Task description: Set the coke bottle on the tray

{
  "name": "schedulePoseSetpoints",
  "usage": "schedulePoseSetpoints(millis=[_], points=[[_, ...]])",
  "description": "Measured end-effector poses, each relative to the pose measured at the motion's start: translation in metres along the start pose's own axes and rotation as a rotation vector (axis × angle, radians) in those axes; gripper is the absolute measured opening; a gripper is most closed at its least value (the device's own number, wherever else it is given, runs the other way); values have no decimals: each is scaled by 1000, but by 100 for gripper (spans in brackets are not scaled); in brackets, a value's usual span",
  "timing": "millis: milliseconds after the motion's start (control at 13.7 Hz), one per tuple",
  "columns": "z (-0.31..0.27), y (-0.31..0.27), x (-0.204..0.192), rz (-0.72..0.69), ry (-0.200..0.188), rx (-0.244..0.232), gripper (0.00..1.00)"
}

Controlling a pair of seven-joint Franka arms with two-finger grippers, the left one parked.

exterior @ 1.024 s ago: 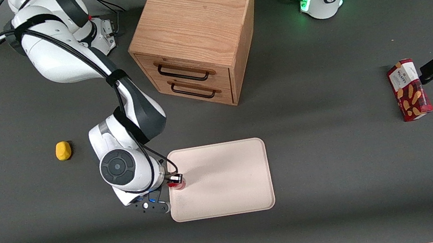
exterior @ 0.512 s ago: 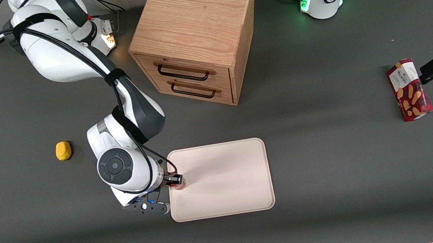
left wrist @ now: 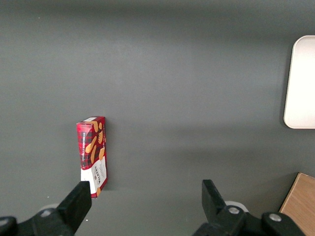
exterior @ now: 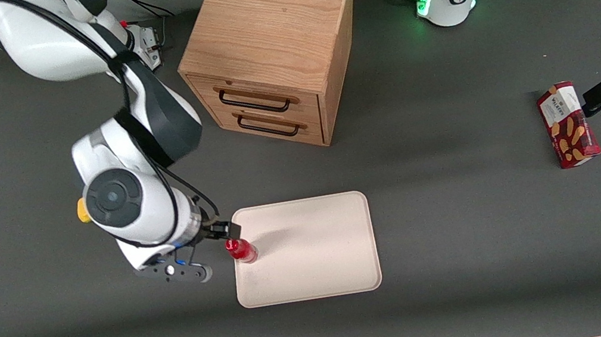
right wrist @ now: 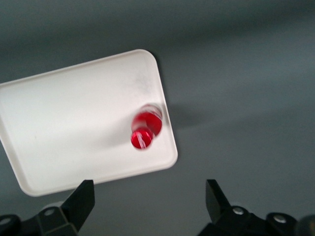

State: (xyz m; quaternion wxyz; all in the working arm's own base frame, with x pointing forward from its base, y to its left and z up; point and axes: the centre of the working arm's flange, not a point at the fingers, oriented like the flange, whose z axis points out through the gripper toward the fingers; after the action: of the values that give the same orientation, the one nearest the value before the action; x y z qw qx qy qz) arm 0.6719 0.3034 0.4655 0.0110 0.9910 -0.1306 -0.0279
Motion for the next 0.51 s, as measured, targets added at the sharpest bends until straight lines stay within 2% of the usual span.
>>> schedulePoseSetpoints(millis=[293,512], points=[[-73,22,-37,-9,-21,-24,100],[-122,43,-62,-7,-22,-31,100]])
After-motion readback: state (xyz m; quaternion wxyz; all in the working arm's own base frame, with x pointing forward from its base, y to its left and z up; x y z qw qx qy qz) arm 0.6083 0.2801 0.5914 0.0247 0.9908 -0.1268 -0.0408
